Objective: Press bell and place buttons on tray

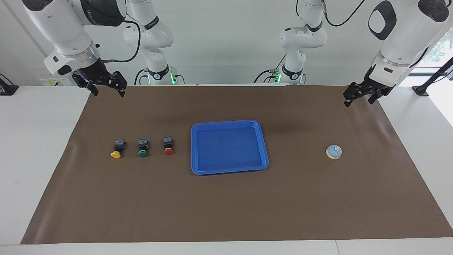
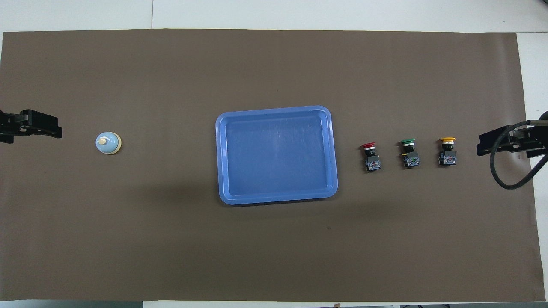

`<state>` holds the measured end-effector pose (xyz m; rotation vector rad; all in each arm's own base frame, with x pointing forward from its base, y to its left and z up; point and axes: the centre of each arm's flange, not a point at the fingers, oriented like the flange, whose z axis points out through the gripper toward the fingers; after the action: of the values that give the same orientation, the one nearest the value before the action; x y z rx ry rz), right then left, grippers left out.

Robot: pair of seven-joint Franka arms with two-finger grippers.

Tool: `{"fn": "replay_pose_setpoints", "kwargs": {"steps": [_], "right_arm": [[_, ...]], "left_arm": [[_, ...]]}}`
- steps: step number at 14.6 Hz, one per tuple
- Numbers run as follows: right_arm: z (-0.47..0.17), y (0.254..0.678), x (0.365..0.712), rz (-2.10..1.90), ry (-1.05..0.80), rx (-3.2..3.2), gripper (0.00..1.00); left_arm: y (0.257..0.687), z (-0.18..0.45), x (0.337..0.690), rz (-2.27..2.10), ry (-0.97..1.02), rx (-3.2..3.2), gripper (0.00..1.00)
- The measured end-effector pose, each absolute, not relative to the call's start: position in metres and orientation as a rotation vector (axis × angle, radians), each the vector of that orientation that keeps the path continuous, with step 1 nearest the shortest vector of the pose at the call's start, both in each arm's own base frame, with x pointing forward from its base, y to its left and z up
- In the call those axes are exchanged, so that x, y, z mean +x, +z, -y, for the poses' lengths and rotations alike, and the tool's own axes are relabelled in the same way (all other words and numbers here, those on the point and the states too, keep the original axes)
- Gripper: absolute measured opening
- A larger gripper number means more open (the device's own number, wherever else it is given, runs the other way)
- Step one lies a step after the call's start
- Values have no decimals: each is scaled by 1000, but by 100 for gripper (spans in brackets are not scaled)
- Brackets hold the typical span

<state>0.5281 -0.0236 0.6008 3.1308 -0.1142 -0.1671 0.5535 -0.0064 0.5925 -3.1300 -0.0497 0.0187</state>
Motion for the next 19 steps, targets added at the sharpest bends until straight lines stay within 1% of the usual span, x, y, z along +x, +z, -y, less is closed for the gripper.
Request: {"fn": "replay_pose_setpoints", "kwargs": {"steps": [11, 12, 15, 16, 17, 18, 19], "right_arm": [[24, 601, 528, 114, -167, 3131, 100], [24, 601, 528, 114, -167, 3131, 100], [24, 601, 528, 114, -167, 3131, 100], [24, 601, 528, 114, -167, 3131, 100], [24, 601, 528, 114, -167, 3131, 100], [24, 601, 528, 114, -167, 3131, 100], [24, 601, 528, 114, -167, 3131, 100]], "left_arm": [[591, 7, 555, 49, 9, -3130, 100], [590, 6, 557, 52, -10, -3131, 90], [584, 4, 559, 68, -28, -3131, 52], [578, 2, 560, 72, -32, -3130, 41], [571, 1, 561, 74, -40, -3131, 27], [562, 1, 563, 72, -53, -3131, 16], [551, 1, 565, 58, -69, -3131, 3]]}}
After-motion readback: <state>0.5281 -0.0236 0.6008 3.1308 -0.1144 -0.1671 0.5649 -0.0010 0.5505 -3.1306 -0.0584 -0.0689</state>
